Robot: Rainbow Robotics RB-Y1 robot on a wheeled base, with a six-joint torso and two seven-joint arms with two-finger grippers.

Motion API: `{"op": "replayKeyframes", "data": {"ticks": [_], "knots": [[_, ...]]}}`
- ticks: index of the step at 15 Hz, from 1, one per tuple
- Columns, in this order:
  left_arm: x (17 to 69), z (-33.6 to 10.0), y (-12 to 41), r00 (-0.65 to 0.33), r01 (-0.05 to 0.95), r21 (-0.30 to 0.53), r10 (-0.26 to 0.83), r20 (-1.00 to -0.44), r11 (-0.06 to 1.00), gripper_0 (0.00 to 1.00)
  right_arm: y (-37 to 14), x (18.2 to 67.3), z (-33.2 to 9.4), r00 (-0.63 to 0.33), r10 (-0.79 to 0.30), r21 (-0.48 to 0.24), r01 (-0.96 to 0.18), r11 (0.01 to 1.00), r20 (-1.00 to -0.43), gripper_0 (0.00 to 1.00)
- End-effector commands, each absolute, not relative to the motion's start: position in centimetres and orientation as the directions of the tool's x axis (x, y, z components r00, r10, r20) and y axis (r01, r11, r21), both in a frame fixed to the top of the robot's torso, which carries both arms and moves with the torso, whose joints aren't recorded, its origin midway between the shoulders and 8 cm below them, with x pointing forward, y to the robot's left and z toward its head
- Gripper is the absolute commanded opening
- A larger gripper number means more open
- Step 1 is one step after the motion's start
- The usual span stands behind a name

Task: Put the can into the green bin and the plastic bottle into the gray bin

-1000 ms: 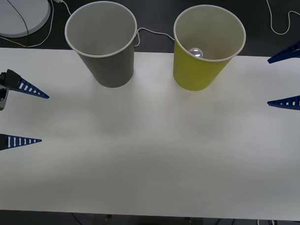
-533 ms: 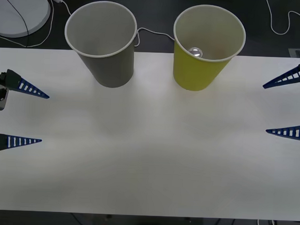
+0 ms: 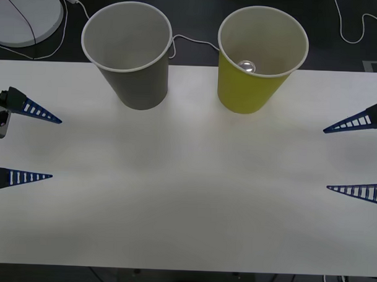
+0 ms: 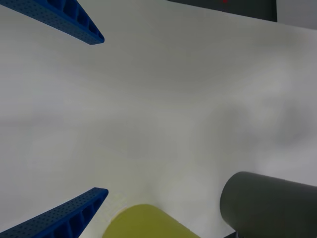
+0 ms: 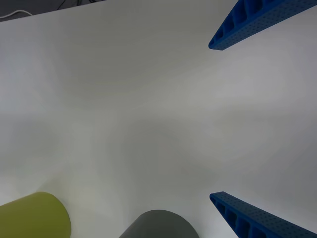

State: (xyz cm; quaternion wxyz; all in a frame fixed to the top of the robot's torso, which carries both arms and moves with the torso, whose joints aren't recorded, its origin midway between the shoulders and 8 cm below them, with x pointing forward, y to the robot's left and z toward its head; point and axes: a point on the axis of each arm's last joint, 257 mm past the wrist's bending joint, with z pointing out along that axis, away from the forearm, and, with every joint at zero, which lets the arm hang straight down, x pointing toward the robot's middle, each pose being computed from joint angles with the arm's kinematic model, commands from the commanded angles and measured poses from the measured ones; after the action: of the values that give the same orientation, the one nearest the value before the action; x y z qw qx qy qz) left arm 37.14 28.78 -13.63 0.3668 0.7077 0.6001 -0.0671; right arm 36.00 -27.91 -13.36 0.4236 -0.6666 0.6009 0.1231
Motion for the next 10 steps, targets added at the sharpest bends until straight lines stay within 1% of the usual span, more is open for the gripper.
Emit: {"op": "replayKeyframes", "data": {"ticks": [1,10], "knots": [[37.1,-13.6,28.8,0.271,0.899,0.439,0.800,-0.535,-0.011,1.00,-27.9,35.6,-14.7,0.247,-0.693,-0.419,-0.904,0.086,-0.678,1.00],[37.1,-13.6,28.8,0.271,0.899,0.439,0.800,-0.535,-0.011,1.00,-26.6,36.7,-17.9,0.241,-0.697,-0.443,-0.888,0.123,-0.675,1.00]]}}
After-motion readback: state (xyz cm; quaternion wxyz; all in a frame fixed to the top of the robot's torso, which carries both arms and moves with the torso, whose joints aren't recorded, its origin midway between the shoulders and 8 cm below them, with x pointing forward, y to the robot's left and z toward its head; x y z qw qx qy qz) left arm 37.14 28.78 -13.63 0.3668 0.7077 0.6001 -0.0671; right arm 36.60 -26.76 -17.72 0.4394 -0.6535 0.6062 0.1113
